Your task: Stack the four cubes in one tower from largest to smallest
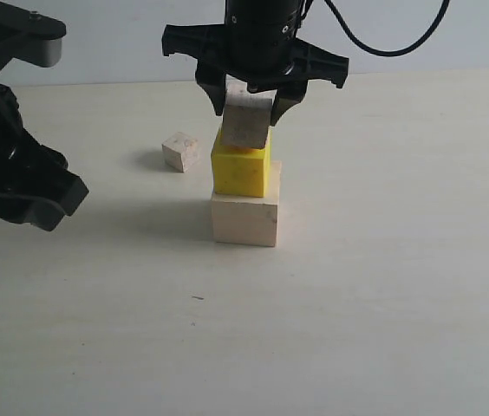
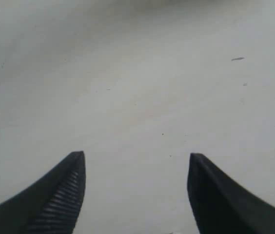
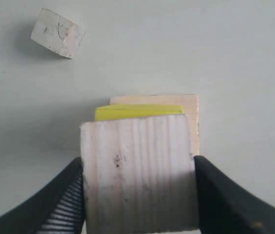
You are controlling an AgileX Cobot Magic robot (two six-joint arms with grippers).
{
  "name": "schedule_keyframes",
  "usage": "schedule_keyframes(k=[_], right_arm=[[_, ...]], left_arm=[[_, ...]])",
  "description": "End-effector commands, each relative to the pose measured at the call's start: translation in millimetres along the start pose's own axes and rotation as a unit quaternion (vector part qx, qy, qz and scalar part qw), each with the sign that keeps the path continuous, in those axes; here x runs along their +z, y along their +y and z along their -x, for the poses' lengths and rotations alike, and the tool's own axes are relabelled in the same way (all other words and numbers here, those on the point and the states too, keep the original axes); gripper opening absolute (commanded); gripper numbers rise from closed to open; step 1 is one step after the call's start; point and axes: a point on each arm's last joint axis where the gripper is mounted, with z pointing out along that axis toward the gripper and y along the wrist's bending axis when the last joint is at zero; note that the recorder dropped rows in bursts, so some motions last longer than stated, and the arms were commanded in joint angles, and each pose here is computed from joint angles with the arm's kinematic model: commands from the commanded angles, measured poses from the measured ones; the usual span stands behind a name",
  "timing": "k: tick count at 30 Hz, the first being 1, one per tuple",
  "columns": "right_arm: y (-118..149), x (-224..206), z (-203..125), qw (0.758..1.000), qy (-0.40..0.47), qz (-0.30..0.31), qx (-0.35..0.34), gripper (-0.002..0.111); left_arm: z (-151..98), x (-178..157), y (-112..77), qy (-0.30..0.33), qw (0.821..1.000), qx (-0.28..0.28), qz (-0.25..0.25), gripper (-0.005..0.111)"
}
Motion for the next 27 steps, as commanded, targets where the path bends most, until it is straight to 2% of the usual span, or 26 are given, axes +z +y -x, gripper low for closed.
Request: schedule_keyframes(k=[1,7,15,22,27], right_arm=[[0.8,-4.5,1.4,1.000,-0.008,0.005,0.001,0.024],[0.7,-4.5,1.5,1.000,-0.008,0.004,0.001,0.040],[0.7,-4.5,1.5,1.000,-0.008,0.004,0.001,0.049],[0.7,-4.5,1.5,1.000,-0.008,0.004,0.001,0.061],[2.0,-4.5,-0.1,1.000,0.000,0.012,0.006,0.064]], left_arm=[[-1.5,-0.6,-0.3,-0.001,1.000,-0.004,-0.004,0.059],[-1.7,-0.6,-0.3,0.000,1.000,-0.004,-0.004,0.059],[-1.7,-0.6,-0.5,0.000,1.000,-0.004,-0.005,0.059],[-1.8,-0.6,-0.5,0.000,1.000,-0.004,-0.005,0.059],[-1.8,-0.6,-0.5,0.000,1.000,-0.004,-0.005,0.059]])
